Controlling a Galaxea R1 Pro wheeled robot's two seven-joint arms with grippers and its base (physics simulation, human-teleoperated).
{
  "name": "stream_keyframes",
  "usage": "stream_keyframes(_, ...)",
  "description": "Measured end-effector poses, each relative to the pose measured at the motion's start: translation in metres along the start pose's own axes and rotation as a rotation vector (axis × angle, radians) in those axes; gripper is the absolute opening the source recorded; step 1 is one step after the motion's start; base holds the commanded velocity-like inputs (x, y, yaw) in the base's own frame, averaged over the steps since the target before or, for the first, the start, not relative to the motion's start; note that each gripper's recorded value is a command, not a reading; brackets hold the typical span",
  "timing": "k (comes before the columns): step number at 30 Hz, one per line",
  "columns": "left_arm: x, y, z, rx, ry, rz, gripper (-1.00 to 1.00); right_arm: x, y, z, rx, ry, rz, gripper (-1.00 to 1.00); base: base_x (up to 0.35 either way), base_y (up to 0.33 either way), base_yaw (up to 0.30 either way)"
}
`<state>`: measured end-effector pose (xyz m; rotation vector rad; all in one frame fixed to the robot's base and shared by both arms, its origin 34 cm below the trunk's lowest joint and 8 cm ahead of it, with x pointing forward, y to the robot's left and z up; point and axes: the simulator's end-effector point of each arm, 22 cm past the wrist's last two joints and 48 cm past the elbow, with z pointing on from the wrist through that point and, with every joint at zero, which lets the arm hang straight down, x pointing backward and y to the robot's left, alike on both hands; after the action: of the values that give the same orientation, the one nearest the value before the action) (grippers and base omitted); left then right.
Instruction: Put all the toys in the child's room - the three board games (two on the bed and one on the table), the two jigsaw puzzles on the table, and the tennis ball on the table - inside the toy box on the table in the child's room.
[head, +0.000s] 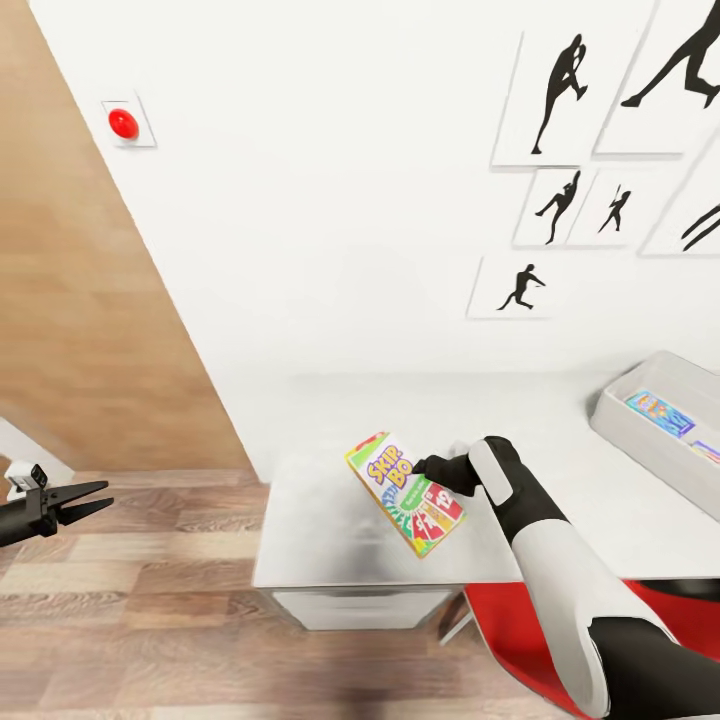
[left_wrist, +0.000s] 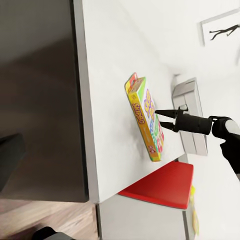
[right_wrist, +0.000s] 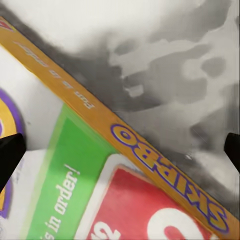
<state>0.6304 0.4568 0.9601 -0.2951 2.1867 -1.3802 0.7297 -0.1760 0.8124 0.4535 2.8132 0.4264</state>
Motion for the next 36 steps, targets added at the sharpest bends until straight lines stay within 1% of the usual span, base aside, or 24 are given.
stream_keyframes(23,-0.0001,0.0000,-0.0001,0.000,0.000,0.001,1.00,0.0001,0.0002,0.0000,-0.004,0.001,0.003,1.00,0.000,0.280,0.000)
stream_keyframes(32,0.0000,0.0001,-0.0001,0.000,0.000,0.000,1.00,0.0000,0.0004,0.0000,-0.005,0.001,0.005,1.00,0.000,0.194,0.000)
stream_keyframes(36,0.0000,0.0001,0.0000,0.000,0.000,0.000,1.00,0.0003,0.0008,0.0002,-0.006,0.001,0.006,1.00,0.000,0.073,0.000)
